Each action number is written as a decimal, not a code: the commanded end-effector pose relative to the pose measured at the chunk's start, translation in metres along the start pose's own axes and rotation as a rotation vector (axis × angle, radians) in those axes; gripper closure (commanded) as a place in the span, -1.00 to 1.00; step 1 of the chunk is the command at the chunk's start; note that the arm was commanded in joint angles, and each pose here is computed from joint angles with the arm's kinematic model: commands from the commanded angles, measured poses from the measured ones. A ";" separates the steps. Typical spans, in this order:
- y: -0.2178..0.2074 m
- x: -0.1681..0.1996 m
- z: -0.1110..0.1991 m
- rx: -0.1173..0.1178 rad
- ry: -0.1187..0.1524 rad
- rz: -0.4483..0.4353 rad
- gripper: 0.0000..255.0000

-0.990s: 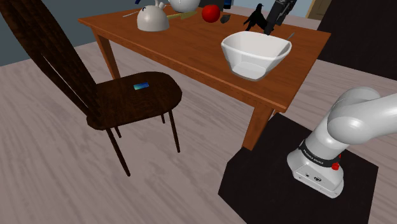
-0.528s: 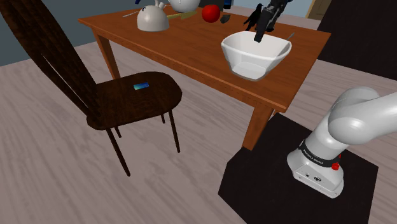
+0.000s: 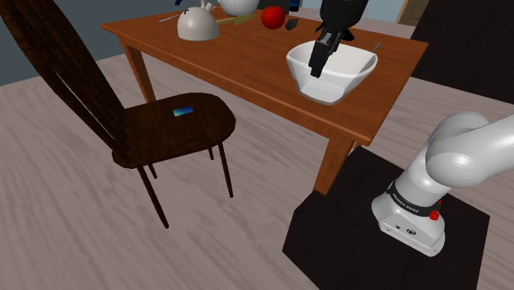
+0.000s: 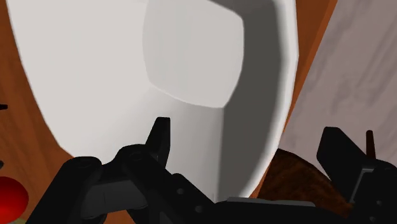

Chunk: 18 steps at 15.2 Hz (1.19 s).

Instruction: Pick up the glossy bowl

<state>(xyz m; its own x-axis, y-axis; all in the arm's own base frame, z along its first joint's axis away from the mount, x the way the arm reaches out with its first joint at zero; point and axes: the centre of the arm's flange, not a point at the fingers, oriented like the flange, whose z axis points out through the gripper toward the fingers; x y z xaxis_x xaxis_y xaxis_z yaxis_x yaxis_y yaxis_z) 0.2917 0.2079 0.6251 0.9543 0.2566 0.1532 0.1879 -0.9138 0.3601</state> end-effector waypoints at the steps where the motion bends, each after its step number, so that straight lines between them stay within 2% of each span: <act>1: -0.009 0.001 0.006 -0.007 -0.001 -0.005 -1.00; 8: -0.019 -0.004 0.034 -0.007 -0.001 -0.005 -1.00; 9: -0.019 -0.003 0.034 -0.007 -0.001 -0.005 1.00; 18: -0.019 -0.004 0.034 -0.007 -0.001 -0.005 1.00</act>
<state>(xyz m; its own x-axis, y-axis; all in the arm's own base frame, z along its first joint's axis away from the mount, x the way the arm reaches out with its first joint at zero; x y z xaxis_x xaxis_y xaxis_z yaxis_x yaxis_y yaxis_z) 0.2926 0.2133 0.5870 0.9535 0.2601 0.1520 0.1897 -0.9103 0.3679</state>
